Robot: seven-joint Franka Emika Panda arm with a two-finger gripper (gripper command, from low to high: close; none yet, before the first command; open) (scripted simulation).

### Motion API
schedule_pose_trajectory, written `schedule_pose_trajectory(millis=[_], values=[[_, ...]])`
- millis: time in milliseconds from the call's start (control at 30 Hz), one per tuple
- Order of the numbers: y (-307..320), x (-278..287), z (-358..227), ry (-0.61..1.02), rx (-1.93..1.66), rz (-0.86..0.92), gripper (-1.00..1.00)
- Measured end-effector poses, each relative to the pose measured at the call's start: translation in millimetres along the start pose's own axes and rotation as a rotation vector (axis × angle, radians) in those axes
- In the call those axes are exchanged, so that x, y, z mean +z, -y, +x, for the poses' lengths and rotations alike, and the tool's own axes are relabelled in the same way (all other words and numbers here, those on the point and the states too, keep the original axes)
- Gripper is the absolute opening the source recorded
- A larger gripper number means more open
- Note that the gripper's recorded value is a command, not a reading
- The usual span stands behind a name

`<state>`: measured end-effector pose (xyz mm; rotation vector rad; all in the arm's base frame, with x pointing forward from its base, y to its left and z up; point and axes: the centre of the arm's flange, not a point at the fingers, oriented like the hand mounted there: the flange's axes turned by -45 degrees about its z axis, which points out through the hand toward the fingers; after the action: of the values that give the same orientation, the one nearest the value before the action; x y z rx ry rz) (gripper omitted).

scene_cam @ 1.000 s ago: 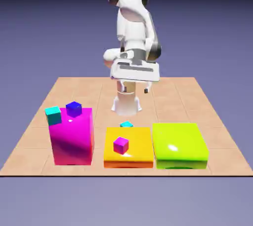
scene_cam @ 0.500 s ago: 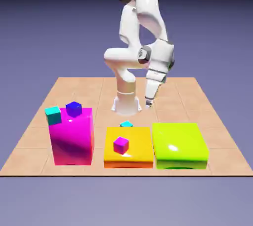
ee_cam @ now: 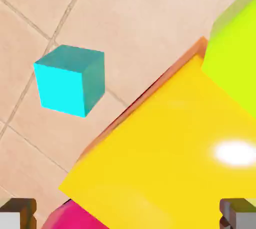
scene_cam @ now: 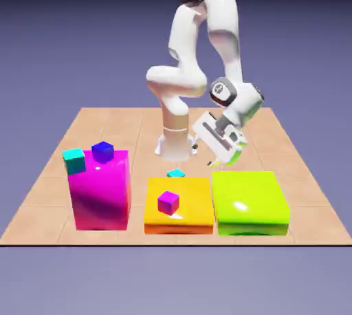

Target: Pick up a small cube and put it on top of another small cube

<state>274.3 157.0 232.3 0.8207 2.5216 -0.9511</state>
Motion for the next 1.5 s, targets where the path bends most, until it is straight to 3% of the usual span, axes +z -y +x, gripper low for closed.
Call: schedule_pose_trajectory(millis=[900,1333,1500], values=[[27,63,111,0.211,-1.699,0.774,0.00],[25,125,160,0.201,-2.440,0.924,0.00],[18,159,145,0.206,-2.436,0.926,0.00]])
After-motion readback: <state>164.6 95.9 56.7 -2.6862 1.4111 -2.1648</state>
